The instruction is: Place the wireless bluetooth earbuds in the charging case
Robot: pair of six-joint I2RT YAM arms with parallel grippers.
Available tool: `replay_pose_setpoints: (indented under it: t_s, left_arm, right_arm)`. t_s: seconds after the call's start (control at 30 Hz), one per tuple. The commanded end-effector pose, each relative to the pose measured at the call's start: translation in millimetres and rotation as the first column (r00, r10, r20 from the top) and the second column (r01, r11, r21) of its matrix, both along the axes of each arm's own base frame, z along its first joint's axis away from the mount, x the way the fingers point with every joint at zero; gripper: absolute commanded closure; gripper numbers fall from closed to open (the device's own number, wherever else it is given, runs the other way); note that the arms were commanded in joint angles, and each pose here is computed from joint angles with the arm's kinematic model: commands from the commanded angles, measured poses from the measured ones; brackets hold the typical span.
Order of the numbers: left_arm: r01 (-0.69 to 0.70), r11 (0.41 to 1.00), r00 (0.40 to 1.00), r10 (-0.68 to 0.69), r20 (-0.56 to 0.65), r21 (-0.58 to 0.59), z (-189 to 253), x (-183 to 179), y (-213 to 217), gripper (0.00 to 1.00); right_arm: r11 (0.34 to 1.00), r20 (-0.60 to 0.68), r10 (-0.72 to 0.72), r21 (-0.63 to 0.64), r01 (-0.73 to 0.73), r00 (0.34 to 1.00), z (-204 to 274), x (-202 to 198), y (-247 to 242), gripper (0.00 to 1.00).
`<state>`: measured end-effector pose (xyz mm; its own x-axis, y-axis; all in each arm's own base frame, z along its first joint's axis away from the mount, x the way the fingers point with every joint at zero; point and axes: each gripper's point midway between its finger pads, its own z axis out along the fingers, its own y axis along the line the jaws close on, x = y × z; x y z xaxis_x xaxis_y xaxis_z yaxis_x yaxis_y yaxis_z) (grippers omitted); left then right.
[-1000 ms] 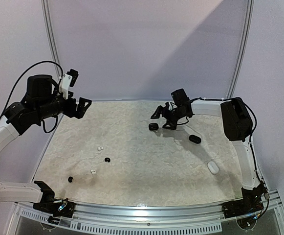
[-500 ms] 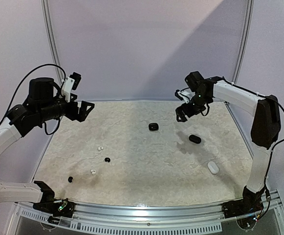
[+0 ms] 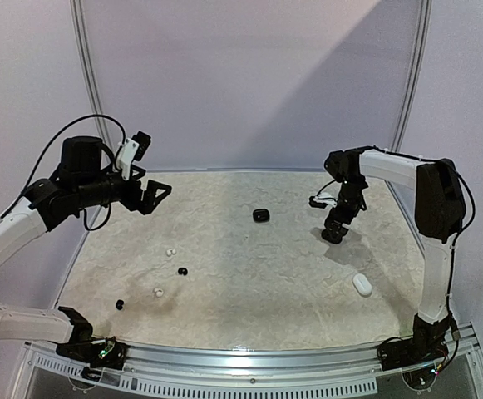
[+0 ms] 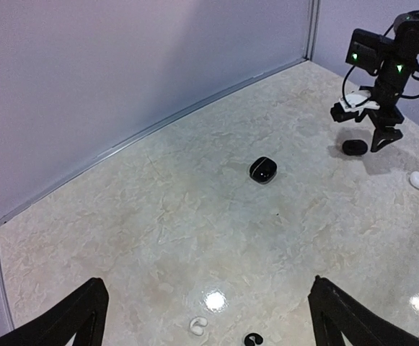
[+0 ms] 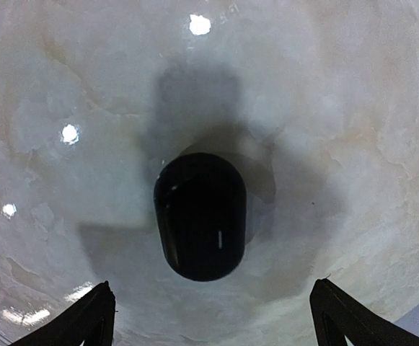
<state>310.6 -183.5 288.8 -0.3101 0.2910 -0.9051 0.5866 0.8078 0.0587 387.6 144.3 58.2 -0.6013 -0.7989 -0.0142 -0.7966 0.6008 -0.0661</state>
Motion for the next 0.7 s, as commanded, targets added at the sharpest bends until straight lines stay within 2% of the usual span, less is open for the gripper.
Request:
replay_pose_setpoints:
  t_s: [0.0, 0.2, 0.3, 0.4, 0.53, 0.67]
  left_arm:
    - [0.04, 0.999, 0.999, -0.04, -0.001, 0.032, -13, 7, -5, 0.01]
    - [0.083, 0.994, 0.996, -0.085, 0.023, 0.074, -17, 14, -13, 0.01]
    - [0.083, 0.993, 0.996, -0.086, 0.033, 0.088, -22, 17, -13, 0.01]
    - [0.087, 0.991, 0.995, -0.092, 0.049, 0.101, -19, 17, -13, 0.01]
    - [0.052, 0.99, 0.997, -0.058, 0.045, 0.127, -15, 23, -7, 0.01]
    - [0.035, 0.991, 0.998, -0.041, 0.046, 0.129, -14, 21, -3, 0.01]
  right_arm:
    - [0.996, -0.079, 0.048, 0.077, -0.042, 0.996, -36, -8, 7, 0.07]
    - [0.989, -0.082, 0.062, 0.141, -0.05, 0.995, -45, -1, 6, 0.18]
    - [0.987, -0.098, 0.065, 0.153, -0.049, 0.993, -55, -5, 8, 0.33]
    - [0.989, -0.099, 0.048, 0.145, -0.034, 0.994, -63, -6, 6, 0.39]
    - [0.988, -0.087, 0.009, 0.153, 0.005, 0.996, -63, 0, 9, 0.64]
    - [0.987, -0.045, -0.008, 0.163, 0.015, 0.999, -58, 9, 12, 0.78]
